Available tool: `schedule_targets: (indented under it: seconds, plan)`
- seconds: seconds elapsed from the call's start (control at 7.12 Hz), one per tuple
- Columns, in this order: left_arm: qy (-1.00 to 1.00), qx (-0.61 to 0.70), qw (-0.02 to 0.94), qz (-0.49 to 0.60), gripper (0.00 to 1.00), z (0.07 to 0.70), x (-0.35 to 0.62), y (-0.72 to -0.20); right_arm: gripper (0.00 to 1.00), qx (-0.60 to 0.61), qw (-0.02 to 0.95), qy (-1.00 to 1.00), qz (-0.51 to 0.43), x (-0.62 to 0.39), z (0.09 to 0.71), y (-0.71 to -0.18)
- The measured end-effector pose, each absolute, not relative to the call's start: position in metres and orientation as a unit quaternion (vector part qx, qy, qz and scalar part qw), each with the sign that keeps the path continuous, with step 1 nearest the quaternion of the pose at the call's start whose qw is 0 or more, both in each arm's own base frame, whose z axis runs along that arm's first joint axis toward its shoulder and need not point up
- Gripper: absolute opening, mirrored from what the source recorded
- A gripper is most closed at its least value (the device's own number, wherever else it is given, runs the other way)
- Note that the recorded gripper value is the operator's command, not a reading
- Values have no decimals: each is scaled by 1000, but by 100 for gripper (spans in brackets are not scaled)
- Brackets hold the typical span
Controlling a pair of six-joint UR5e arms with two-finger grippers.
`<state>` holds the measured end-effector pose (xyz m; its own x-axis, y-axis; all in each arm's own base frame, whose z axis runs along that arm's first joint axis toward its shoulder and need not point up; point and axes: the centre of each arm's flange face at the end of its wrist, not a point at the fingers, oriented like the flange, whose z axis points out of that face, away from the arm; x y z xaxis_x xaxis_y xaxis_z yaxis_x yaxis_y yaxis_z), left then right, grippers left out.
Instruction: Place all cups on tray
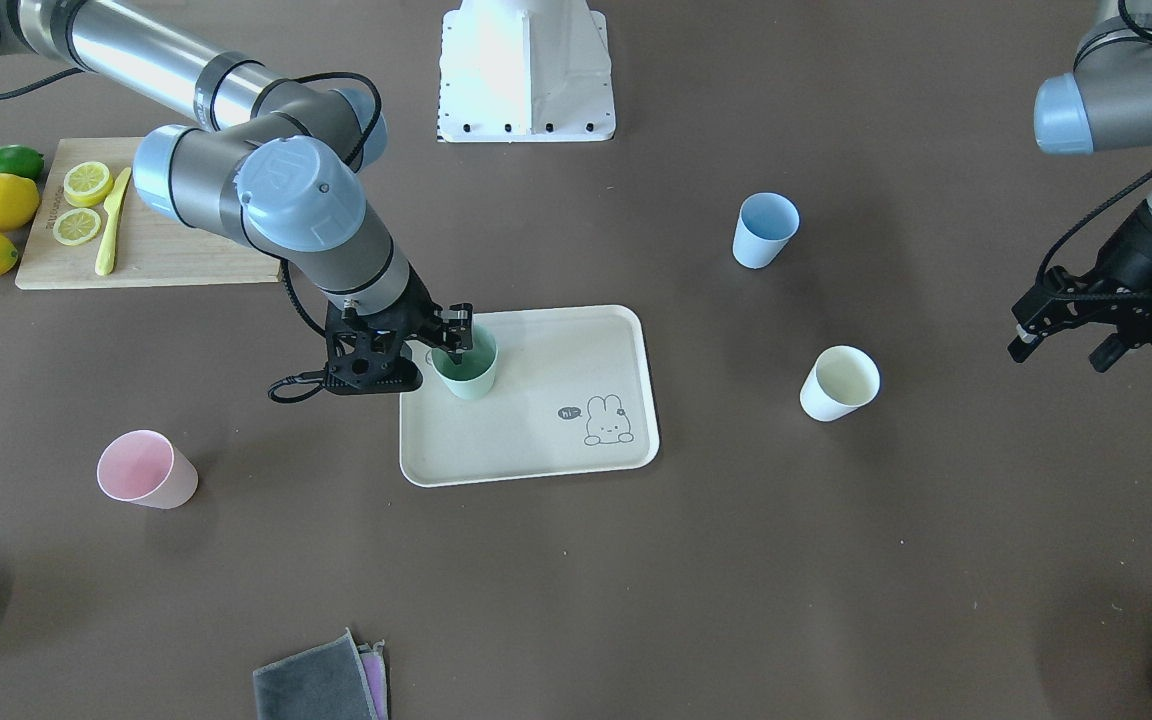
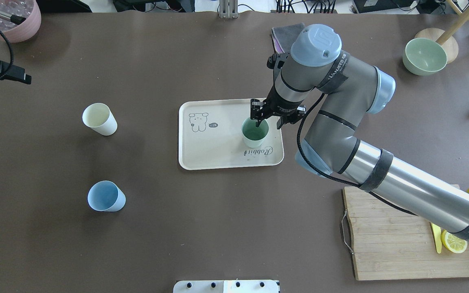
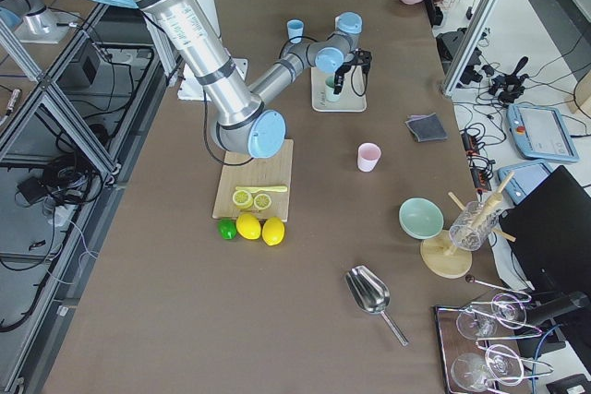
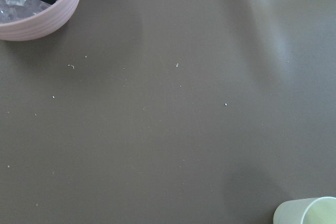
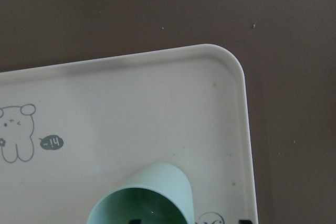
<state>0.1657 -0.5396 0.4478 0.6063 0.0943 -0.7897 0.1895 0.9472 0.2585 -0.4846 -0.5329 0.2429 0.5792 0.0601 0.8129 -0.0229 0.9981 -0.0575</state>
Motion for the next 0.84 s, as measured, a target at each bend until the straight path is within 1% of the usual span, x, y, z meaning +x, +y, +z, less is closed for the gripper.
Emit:
schedule_targets:
  seconds: [0.28,0.42,0.84]
  plan:
    - [470,138,871,-30,98,417,205,-511,100,-25,885,-462,43,-440,233,-555]
    - [482,123,867,-22,98,405,224,-486,100,-24,885,-462,51,-411,235,-570]
    - [503,71,861,13,97,386,282,-404,100,-6,891,-453,35,-313,274,-619]
